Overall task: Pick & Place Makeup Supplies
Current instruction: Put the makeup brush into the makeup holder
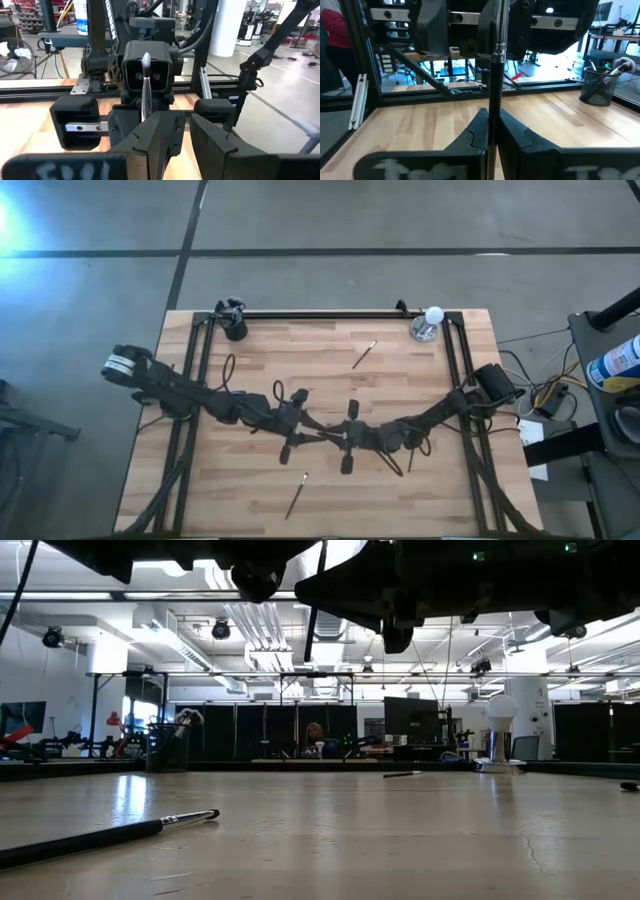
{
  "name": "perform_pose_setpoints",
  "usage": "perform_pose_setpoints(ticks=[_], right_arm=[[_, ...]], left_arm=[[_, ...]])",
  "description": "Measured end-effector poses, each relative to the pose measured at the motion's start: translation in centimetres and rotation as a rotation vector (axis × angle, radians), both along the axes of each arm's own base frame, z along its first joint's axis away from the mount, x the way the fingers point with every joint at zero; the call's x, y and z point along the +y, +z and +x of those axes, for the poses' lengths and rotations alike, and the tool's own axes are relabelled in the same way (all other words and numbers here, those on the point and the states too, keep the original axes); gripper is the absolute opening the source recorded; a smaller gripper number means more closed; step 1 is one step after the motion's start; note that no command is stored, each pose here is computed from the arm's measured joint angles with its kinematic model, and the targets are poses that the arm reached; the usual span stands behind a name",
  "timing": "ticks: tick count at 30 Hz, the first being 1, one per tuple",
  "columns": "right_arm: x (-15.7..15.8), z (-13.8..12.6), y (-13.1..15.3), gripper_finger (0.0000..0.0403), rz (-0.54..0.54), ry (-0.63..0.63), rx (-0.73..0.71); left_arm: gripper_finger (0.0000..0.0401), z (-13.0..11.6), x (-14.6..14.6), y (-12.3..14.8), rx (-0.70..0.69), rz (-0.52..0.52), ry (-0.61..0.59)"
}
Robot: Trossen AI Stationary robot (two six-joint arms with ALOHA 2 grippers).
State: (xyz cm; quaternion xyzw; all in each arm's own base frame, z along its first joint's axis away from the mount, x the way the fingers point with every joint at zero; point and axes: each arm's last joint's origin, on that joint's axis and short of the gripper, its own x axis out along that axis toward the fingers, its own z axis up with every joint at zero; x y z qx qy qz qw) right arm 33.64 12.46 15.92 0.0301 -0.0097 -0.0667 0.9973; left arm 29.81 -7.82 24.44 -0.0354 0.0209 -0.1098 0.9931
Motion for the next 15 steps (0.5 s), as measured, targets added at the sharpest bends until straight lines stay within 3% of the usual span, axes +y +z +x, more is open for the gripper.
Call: perform_pose_setpoints(ticks=[15], right_arm=[[-0.01,0.0,-0.05,0.0013,-0.002,0.0,0.005]], left_arm=[[0.0106,-0.5,0.32,0.92,0.003,0.005,0.053]])
